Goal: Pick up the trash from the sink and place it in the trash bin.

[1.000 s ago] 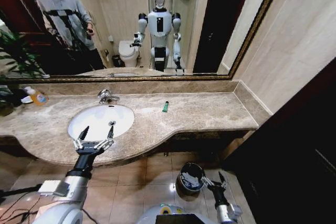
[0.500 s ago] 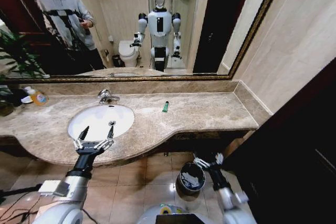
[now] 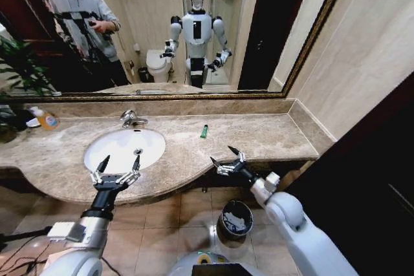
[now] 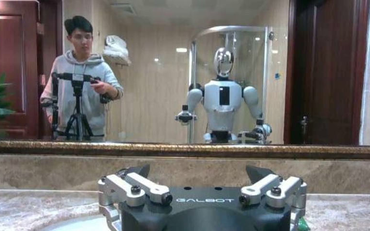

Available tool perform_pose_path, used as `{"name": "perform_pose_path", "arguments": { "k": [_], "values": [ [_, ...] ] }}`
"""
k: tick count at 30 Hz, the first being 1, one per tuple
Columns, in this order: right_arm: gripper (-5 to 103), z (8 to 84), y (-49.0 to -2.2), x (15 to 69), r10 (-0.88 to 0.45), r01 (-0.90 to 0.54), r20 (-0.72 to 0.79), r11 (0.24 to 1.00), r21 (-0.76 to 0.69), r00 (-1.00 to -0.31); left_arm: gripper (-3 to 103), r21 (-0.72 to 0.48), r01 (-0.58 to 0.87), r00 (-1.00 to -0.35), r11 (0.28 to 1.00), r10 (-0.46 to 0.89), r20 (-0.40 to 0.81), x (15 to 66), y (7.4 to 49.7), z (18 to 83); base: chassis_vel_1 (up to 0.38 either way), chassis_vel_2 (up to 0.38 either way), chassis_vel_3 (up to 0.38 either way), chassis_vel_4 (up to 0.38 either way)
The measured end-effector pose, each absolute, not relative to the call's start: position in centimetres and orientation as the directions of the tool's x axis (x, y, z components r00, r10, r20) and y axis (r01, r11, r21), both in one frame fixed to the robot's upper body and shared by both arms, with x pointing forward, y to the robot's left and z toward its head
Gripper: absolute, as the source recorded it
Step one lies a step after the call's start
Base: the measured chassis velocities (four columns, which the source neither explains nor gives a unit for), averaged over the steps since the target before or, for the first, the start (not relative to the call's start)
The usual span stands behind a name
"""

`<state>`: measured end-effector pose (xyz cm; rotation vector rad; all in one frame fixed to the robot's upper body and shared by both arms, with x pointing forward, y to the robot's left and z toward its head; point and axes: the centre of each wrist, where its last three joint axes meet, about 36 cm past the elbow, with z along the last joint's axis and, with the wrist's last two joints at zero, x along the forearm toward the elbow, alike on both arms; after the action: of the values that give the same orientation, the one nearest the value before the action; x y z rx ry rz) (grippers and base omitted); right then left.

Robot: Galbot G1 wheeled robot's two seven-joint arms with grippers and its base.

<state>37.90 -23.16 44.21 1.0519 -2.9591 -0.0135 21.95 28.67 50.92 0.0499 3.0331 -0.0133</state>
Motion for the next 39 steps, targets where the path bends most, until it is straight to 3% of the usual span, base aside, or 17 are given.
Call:
{"name": "perform_pose_path", "arguments": {
  "k": [10,23,34,39],
  "values": [
    [100,43.6,-18.9,43.5,-0.667,-0.668,0.031,0.744,-0.033,-0.744,100,-0.007,0.033,-0.994,0.999,0.032,-0.108,21.9,28.7,50.9,0.000,0.000,0.000,0.000],
    [100,43.2,-9.7,53.4,-0.537,-0.546,0.100,0.823,-0.155,-0.838,100,-0.007,0.033,-0.994,0.999,0.032,-0.108,21.9,28.7,50.9,0.000,0.000,0.000,0.000],
    [103,42.0,-6.9,57.7,-0.433,-0.448,0.122,0.882,-0.147,-0.893,100,-0.007,0.033,-0.994,0.999,0.032,-0.108,21.9,28.7,50.9,0.000,0.000,0.000,0.000],
    [93,41.6,-6.9,58.9,-0.393,-0.408,0.122,0.901,-0.146,-0.912,100,-0.007,0.033,-0.994,0.999,0.032,-0.108,21.9,28.7,50.9,0.000,0.000,0.000,0.000]
  ]
}}
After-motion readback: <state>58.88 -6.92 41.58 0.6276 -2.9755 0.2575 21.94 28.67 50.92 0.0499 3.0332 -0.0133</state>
